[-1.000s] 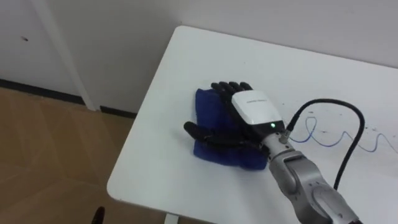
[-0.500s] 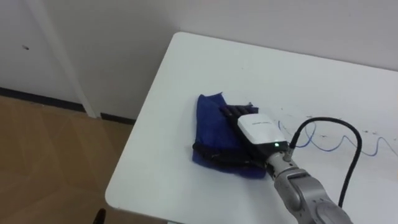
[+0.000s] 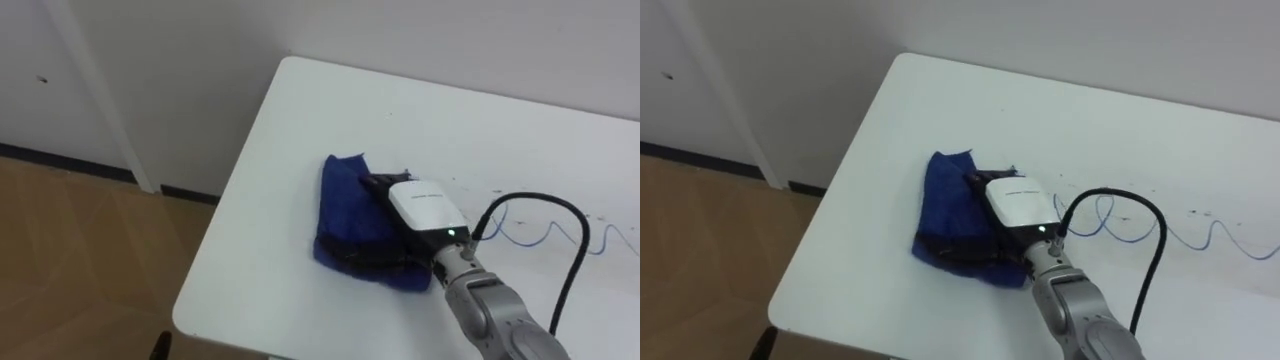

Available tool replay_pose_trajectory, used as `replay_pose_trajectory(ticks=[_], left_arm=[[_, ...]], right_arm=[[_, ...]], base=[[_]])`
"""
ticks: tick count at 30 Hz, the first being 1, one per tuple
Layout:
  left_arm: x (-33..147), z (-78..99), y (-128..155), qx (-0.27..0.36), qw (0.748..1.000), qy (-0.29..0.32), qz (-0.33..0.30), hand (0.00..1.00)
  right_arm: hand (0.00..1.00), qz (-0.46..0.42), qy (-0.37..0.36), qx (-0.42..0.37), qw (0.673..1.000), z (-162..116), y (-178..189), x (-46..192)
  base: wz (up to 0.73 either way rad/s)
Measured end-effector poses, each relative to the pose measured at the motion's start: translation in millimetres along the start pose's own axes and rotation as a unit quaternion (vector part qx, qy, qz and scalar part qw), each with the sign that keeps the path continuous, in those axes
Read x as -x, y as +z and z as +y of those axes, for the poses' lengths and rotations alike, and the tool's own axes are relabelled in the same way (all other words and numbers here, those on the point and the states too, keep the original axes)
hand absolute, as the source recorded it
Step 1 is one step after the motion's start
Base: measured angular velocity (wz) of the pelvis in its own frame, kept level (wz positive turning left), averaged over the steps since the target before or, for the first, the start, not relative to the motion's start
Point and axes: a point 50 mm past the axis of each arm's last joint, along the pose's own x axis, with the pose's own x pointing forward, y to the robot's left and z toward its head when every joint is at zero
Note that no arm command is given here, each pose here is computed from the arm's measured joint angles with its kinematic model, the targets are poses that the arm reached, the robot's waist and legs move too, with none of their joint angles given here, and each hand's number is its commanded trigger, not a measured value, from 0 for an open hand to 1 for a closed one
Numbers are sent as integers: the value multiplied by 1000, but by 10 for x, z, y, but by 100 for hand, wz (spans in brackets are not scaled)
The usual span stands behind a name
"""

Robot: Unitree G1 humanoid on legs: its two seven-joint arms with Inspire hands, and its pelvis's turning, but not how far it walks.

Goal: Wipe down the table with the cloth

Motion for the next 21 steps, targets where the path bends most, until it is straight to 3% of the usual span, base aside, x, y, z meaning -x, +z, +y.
replay_pose_trajectory(ticks=[21], left_arm=[[0, 23, 31, 24, 1000, 8, -5, 0]], right_arm=[[100, 39, -10, -27, 999, -67, -184, 80]], base=[[-1]])
